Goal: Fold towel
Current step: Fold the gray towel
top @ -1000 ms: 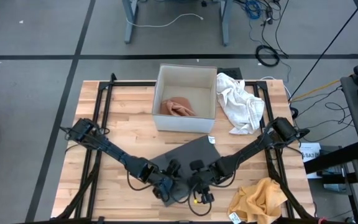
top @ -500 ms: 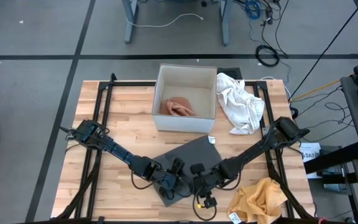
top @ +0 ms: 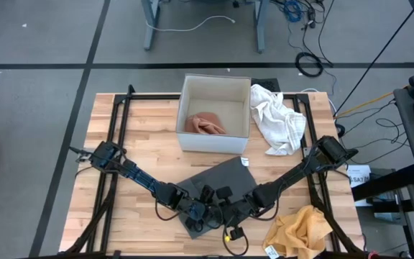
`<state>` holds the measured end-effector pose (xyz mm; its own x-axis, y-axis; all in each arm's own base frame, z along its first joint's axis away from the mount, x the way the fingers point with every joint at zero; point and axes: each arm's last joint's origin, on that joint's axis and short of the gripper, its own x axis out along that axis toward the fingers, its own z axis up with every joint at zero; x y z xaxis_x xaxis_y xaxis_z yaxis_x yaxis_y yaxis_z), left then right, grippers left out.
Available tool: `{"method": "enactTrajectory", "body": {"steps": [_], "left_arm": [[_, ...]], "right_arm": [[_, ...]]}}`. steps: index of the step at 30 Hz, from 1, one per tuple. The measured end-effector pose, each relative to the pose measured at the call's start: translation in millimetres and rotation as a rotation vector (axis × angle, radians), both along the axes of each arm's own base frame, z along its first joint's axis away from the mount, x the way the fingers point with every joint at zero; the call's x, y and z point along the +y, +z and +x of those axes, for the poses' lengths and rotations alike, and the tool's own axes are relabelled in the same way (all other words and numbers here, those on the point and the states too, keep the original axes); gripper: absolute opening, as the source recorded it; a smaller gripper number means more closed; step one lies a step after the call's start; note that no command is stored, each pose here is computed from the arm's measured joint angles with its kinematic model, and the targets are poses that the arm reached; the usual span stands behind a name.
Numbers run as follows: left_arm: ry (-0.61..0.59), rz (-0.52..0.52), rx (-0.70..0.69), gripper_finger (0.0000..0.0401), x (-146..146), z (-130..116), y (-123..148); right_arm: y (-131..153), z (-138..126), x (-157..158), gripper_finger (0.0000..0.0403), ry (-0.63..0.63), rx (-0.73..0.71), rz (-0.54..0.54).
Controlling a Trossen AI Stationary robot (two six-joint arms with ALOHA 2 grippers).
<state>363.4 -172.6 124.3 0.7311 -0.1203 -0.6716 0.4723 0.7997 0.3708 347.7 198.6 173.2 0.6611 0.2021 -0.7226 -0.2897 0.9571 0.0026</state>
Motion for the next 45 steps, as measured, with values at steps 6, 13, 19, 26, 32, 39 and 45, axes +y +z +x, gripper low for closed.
{"method": "enactTrajectory", "body": {"steps": [6,13,19,26,32,39,45], "left_arm": [[-0.001,-0.018,-0.046,0.0202,-3.8,1.1,5.3],[-0.054,-0.044,-0.012,0.0202,-7.7,-1.9,3.8],[-0.104,-0.066,0.025,0.0202,-8.6,-3.7,1.8],[-0.205,-0.062,0.033,0.0202,-10.8,-4.7,1.5],[-0.261,-0.027,0.016,0.0202,-12.7,-5.1,1.9],[-0.255,-0.025,-0.052,0.0202,-12.3,-0.4,6.4],[-0.208,0.005,-0.085,0.0202,-10.0,2.1,8.0]], "right_arm": [[-6.4,-14.1,-4.1,0.0093,-0.056,0.158,-0.033],[-2.6,-44.8,-6.4,0.0095,-0.147,0.359,-0.118],[-16.4,-72.7,-9.4,0.013,-0.195,0.535,-0.254],[-35.5,-87.6,-14.1,0.0178,-0.245,0.615,-0.195],[-36.9,-85.4,-8.0,0.0149,-0.233,0.573,-0.15],[-37.1,-86.2,-4.0,0.0026,-0.203,0.545,-0.17],[-26.6,-85.0,5.6,0.0008,-0.211,0.459,-0.252]]}}
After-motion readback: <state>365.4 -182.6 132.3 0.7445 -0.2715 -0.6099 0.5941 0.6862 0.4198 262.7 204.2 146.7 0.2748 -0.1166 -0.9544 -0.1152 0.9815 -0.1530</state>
